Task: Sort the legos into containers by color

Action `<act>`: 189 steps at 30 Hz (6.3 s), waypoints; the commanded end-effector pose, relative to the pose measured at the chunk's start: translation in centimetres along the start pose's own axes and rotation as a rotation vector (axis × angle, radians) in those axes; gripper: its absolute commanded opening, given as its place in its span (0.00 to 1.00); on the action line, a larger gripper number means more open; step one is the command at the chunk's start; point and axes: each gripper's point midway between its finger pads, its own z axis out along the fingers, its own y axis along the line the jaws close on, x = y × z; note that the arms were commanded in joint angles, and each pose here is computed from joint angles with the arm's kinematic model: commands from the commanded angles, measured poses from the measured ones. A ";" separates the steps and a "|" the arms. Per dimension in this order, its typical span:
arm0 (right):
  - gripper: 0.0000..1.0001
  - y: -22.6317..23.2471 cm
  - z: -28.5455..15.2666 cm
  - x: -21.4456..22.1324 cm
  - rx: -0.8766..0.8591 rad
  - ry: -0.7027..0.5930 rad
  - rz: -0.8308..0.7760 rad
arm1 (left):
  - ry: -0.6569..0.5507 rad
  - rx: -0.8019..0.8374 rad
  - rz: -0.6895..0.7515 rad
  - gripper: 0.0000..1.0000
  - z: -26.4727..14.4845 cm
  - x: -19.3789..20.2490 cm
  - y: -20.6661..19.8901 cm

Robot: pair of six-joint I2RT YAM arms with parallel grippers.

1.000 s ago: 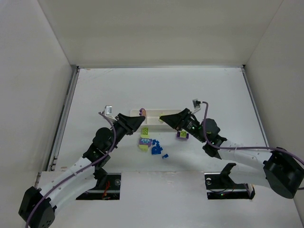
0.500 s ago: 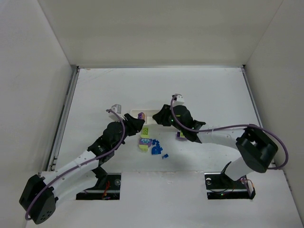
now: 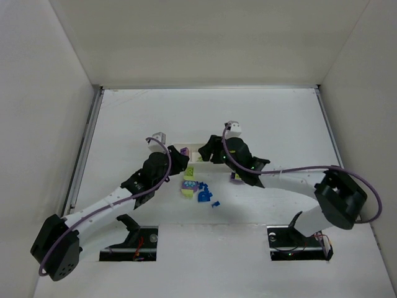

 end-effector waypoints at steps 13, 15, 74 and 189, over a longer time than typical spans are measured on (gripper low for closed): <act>0.53 -1.7 -10.7 -1.5 0.003 -0.171 0.022 | 0.072 -0.263 0.236 0.22 4.6 -1.2 2.6; 0.53 -3.0 -11.5 -1.0 0.044 -0.168 0.021 | 0.066 -0.289 0.253 0.23 4.7 -1.3 3.2; 0.25 -5.9 -10.9 0.1 0.239 -0.111 -0.005 | 0.026 0.142 0.048 0.59 -4.0 -0.7 -6.1; 0.27 5.2 -9.3 -4.1 -0.604 -0.079 0.817 | -0.182 0.489 -0.505 0.42 -6.1 -6.6 -6.7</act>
